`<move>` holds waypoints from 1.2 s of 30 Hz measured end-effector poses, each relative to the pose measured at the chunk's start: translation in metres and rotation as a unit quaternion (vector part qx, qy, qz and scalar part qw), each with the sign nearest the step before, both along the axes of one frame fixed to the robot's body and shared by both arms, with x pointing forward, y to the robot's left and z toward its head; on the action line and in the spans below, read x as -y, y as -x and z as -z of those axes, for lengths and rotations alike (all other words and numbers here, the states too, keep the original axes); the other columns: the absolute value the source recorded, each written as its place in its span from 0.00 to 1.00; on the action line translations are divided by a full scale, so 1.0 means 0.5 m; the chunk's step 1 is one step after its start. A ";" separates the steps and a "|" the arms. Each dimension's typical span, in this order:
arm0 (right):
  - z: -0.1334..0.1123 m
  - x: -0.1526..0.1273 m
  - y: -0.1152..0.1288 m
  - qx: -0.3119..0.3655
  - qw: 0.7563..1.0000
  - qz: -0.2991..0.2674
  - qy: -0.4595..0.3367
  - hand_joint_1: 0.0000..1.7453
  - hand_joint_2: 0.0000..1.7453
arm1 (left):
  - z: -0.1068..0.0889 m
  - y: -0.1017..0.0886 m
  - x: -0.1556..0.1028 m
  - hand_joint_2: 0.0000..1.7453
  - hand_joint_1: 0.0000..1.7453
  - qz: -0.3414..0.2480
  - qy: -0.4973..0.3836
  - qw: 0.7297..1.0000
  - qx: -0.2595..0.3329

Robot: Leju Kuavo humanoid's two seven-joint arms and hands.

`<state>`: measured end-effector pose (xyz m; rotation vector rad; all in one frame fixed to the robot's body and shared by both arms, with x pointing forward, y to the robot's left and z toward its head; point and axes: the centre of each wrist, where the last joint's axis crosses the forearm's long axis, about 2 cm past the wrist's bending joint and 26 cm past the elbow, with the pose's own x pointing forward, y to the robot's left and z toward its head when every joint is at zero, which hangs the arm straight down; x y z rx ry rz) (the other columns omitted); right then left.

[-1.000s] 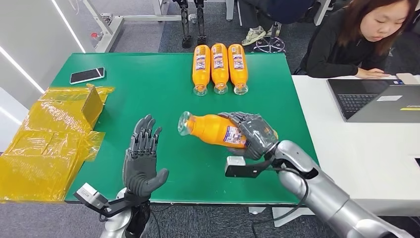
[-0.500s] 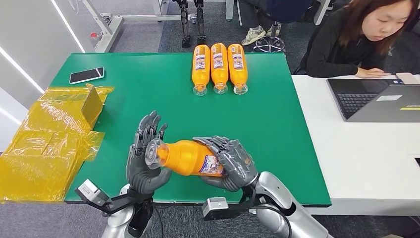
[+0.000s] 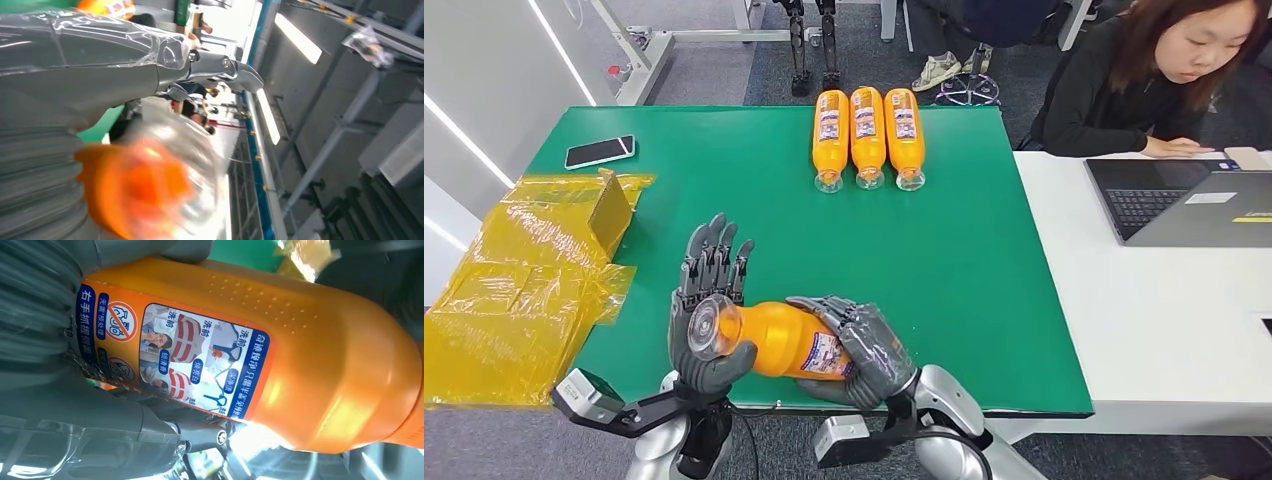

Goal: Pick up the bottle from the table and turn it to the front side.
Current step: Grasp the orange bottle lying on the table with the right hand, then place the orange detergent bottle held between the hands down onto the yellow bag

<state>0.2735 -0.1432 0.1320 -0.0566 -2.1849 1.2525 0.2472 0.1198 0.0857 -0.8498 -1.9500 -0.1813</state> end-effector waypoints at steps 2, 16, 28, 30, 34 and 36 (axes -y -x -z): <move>0.010 -0.006 0.012 -0.016 1.000 -0.001 0.005 1.00 1.00 | -0.004 -0.001 0.001 1.00 0.06 0.002 -0.001 1.000 0.004; 0.032 -0.007 0.035 -0.036 0.999 0.005 0.023 1.00 1.00 | 0.001 0.007 -0.003 1.00 0.99 0.013 -0.001 1.000 -0.002; 0.013 -0.007 0.038 -0.008 1.000 0.015 0.008 1.00 1.00 | -0.004 0.004 0.001 1.00 0.00 0.010 -0.002 1.000 0.006; 0.007 -0.008 0.037 -0.002 1.000 0.016 0.005 1.00 1.00 | -0.007 0.003 0.003 1.00 0.00 0.008 -0.002 1.000 0.006; 0.002 -0.012 0.035 0.002 1.000 0.014 0.000 1.00 1.00 | -0.011 0.001 0.006 1.00 0.00 0.006 -0.003 1.000 0.007; 0.000 -0.014 0.034 0.002 1.000 0.012 -0.002 1.00 1.00 | -0.012 0.001 0.008 1.00 0.00 0.004 -0.003 1.000 0.007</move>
